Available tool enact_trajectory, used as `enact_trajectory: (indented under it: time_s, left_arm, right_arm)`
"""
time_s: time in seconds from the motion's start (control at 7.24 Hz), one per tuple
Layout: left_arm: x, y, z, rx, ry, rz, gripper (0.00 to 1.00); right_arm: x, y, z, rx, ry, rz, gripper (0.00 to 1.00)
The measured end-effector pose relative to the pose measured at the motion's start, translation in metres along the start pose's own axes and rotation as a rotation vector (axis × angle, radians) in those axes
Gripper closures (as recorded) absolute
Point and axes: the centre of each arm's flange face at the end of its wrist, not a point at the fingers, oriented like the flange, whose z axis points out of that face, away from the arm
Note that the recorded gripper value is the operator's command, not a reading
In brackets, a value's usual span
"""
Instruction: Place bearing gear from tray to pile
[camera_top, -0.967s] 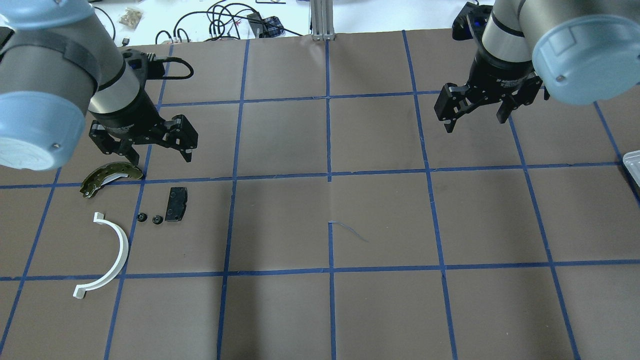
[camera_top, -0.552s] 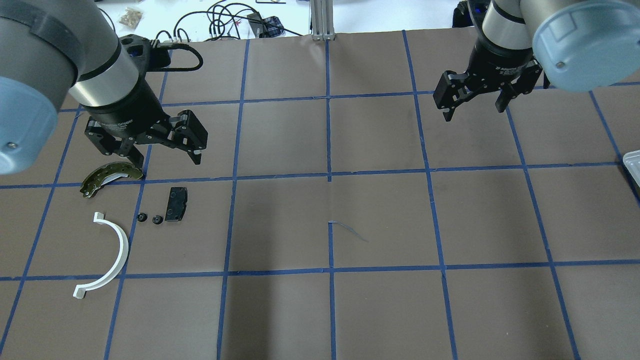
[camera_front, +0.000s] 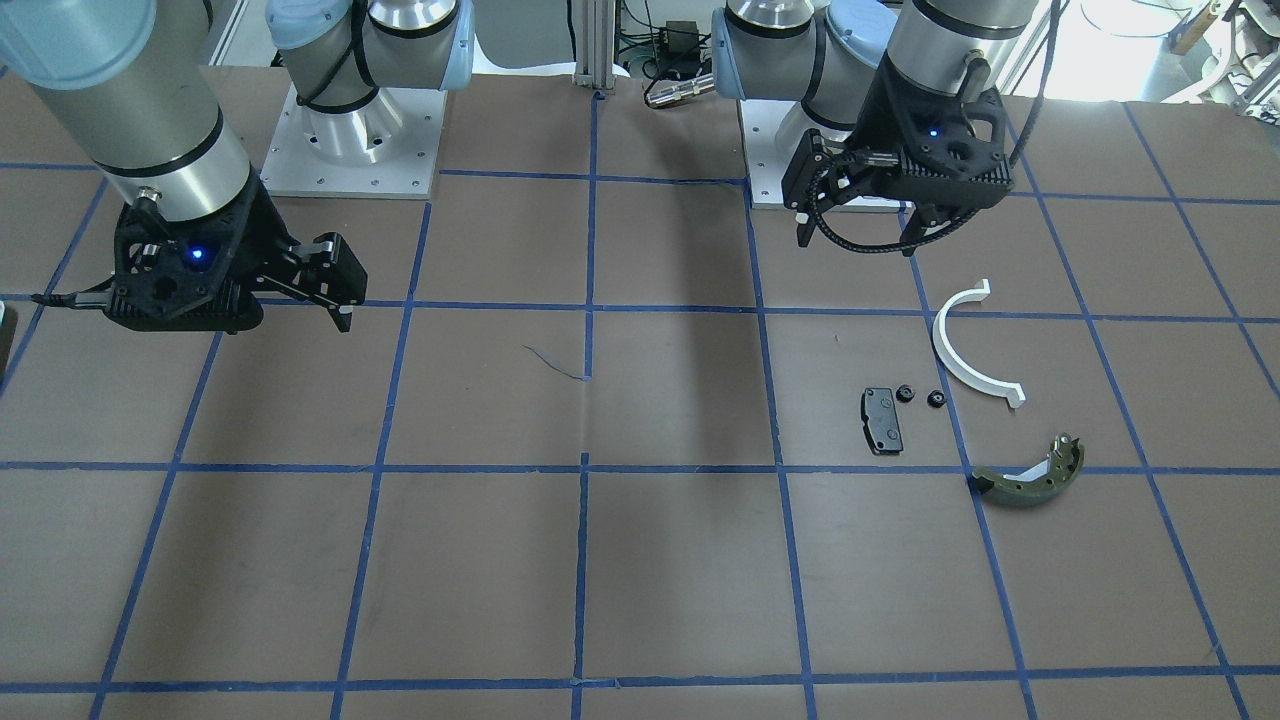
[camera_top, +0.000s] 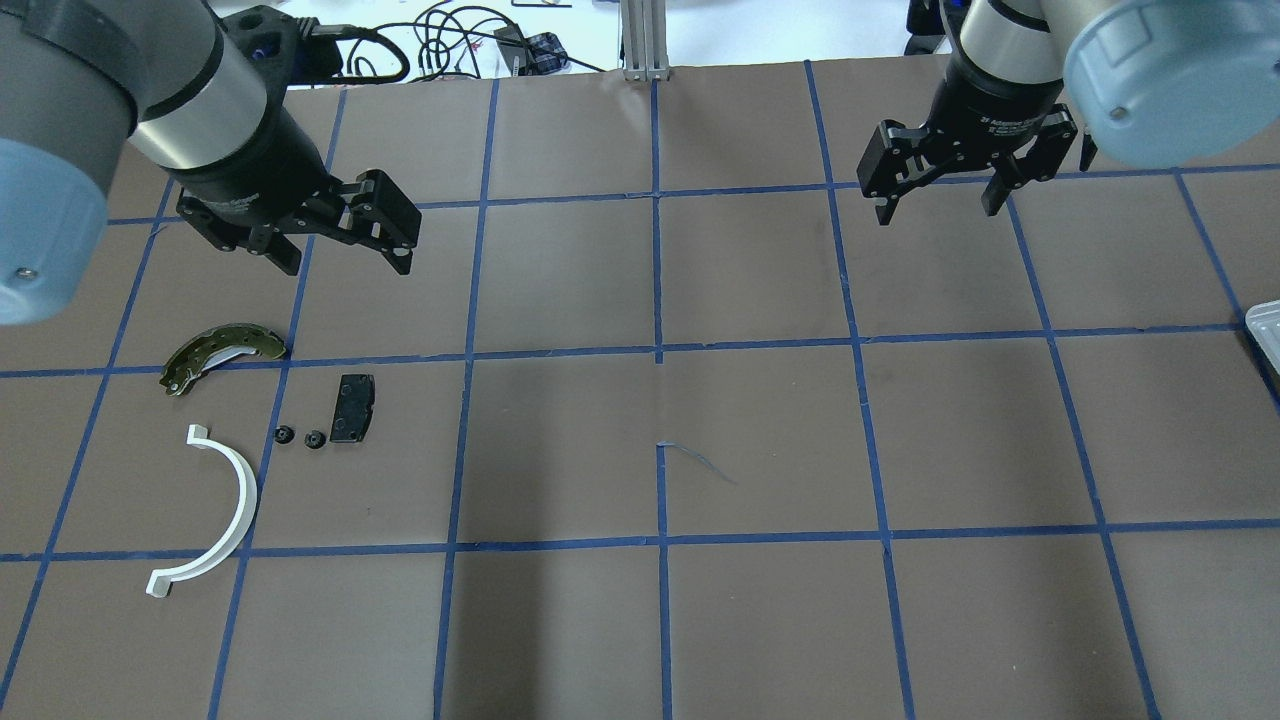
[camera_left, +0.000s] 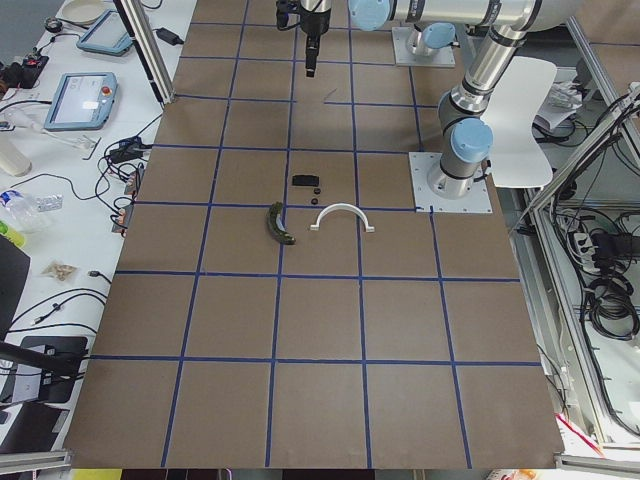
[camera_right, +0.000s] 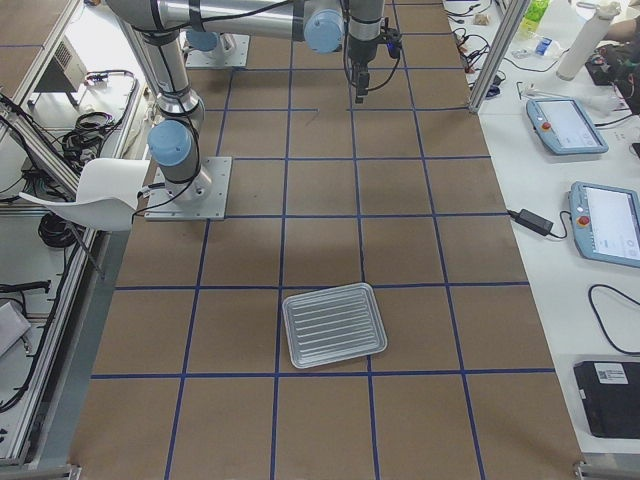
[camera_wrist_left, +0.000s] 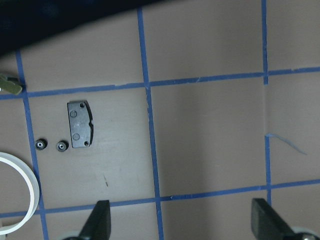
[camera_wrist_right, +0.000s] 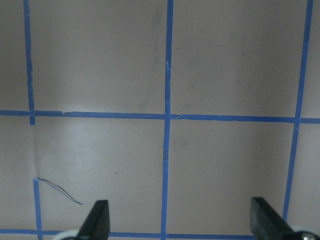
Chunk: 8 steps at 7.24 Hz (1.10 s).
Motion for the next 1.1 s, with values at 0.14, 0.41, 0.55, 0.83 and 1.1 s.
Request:
enact_trajectory:
  time_s: [0.14,0.41,0.55,0.83,1.1]
  left_arm:
    - [-0.004,-0.008,-0.008,-0.029,-0.028,-0.010,0.00]
    - [-0.004,-0.021,-0.010,-0.080,-0.035,-0.028,0.00]
    - [-0.002,-0.023,-0.007,-0.089,-0.024,-0.024,0.00]
    - [0.001,-0.024,-0.003,-0.095,0.003,-0.018,0.00]
    - [0.002,-0.025,-0.001,-0.093,0.008,-0.014,0.00]
  right_arm:
    - [-0.002,-0.005,-0.004,0.008,-0.012,0.016,0.00]
    - [-0.002,-0.013,-0.008,0.010,-0.009,0.022,0.00]
    - [-0.002,-0.014,-0.008,0.009,-0.004,0.022,0.00]
    - [-0.002,-0.016,-0.010,0.012,-0.001,0.022,0.00]
    - [-0.002,-0.016,-0.013,0.006,-0.002,0.021,0.00]
